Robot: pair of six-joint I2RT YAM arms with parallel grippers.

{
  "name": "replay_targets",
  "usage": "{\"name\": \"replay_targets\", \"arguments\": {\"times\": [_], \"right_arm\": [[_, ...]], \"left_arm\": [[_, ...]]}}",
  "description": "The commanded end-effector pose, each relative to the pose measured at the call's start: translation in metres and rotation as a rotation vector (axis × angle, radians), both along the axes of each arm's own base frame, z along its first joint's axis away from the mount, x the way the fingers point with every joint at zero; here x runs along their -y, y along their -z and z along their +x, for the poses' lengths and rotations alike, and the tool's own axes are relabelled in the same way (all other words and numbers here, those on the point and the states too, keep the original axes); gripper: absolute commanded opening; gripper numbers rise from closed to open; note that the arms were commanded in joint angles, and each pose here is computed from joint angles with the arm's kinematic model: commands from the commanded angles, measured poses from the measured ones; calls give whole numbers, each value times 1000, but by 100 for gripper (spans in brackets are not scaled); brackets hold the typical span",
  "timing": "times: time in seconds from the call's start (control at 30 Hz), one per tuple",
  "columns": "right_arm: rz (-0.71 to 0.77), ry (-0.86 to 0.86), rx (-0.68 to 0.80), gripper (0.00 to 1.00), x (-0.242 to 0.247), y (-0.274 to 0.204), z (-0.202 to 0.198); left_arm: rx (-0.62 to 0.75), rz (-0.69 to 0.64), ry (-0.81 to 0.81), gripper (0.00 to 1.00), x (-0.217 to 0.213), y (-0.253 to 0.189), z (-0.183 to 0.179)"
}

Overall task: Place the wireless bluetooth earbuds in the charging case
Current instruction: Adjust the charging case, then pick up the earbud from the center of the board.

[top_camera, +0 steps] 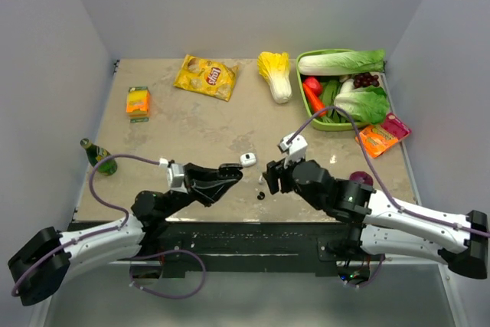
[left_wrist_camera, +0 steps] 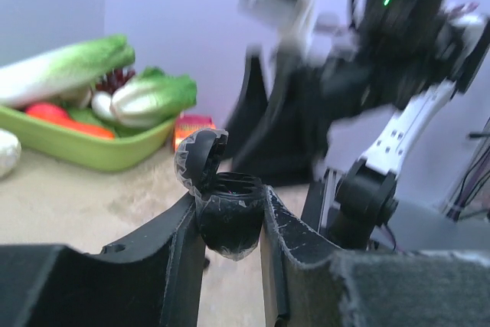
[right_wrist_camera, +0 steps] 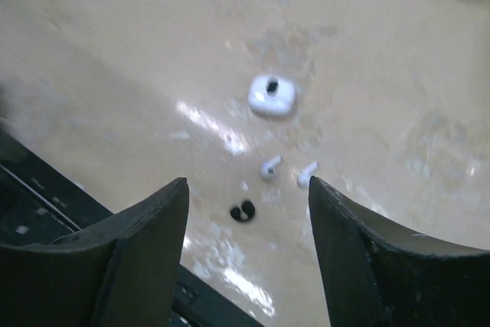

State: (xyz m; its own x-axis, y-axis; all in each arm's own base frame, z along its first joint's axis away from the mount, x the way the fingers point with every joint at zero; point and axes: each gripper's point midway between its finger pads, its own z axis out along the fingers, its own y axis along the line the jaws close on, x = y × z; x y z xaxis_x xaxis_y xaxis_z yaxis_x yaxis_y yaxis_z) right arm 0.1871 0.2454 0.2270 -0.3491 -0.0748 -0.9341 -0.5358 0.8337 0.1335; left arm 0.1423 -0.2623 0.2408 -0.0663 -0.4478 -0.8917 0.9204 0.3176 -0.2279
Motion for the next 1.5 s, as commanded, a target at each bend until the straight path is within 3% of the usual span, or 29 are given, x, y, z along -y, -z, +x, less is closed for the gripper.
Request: {"name": "replay_targets", "arguments": {"times": [0.0,0.1,0.27,0.5,0.87,0.97,1.17,1.47], "right_arm": [[-59,163,-181,61,26,76,-3],[3,280,-275,47,37,96,1],[139,321,-373,39,37,117,17],[77,203,-425,47,16,142,10],[112,501,-448,44,65,151,19],[113,381,-475,40,43,150,15],[119,161,-496,50,-2,153,-3],[47,128,-542,46,-12,183,-16]], "left_arm": [[-23,-81,-42,0,-30,20,-10],[-46,-77,-56,0,-34,28,-10],[-44,-63,-52,0,-33,32,-11],[-55,-57,-39,0,-35,41,-15],[-73,-36,-53,0,-35,51,-13],[-79,-35,-51,0,-36,53,-13],[-78,-51,-40,0,-39,53,-17],[-99,-51,-43,0,-41,59,-18]]}}
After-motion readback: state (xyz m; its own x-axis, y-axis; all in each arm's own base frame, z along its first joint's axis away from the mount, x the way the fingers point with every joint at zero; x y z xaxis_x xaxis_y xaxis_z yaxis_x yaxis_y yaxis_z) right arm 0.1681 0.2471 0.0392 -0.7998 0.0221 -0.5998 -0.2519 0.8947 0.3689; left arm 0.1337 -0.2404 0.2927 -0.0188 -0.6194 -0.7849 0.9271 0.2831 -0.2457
